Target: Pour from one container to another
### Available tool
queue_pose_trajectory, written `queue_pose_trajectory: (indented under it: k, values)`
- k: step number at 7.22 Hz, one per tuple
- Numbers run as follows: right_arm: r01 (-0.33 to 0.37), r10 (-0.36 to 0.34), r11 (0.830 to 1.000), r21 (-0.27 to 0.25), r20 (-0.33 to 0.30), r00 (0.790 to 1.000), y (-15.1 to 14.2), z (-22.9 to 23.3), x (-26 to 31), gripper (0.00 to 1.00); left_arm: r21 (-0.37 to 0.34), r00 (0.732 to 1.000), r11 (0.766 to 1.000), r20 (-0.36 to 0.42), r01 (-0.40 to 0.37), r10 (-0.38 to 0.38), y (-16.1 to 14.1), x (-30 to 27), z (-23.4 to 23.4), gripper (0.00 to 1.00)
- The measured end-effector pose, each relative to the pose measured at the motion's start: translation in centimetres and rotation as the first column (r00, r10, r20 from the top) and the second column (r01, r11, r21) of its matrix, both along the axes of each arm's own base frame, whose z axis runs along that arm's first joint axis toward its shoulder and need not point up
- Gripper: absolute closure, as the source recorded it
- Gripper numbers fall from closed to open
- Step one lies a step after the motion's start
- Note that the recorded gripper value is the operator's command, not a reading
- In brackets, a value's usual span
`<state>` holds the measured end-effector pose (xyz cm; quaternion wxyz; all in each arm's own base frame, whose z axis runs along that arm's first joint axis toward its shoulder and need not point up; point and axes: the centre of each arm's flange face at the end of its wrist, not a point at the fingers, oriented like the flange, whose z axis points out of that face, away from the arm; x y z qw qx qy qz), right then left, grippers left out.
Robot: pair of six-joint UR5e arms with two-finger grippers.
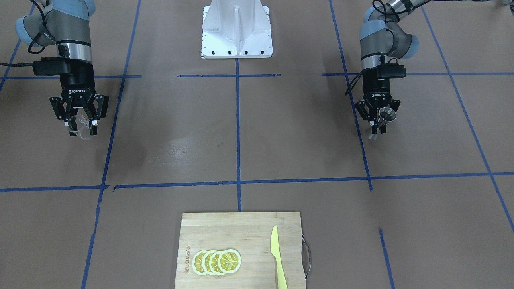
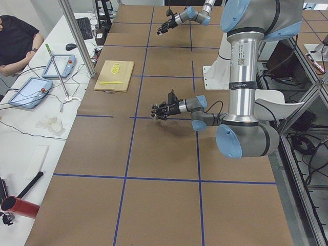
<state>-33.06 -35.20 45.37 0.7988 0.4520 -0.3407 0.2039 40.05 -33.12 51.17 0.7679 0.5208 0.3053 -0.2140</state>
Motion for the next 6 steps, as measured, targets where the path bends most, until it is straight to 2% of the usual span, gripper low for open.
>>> queue_pose_trajectory:
  k: [4,5,6]
  values:
    - [-0.002,0.002,1.0,0.004,-0.02,1.0,0.32,0.7,-0.57,1.0,-0.004,1.0,1.0,0.007,-0.014,0.014,0.27,0.39,0.4,0.61]
    - [-0.002,0.002,1.0,0.005,-0.02,1.0,0.31,0.67,-0.58,1.0,-0.004,1.0,1.0,0.004,-0.015,0.015,0.28,0.43,0.31,0.55]
    - [-0.001,0.001,1.0,0.006,-0.021,1.0,0.32,0.66,-0.6,1.0,-0.004,1.0,1.0,0.002,-0.016,0.016,0.29,0.44,0.27,0.53]
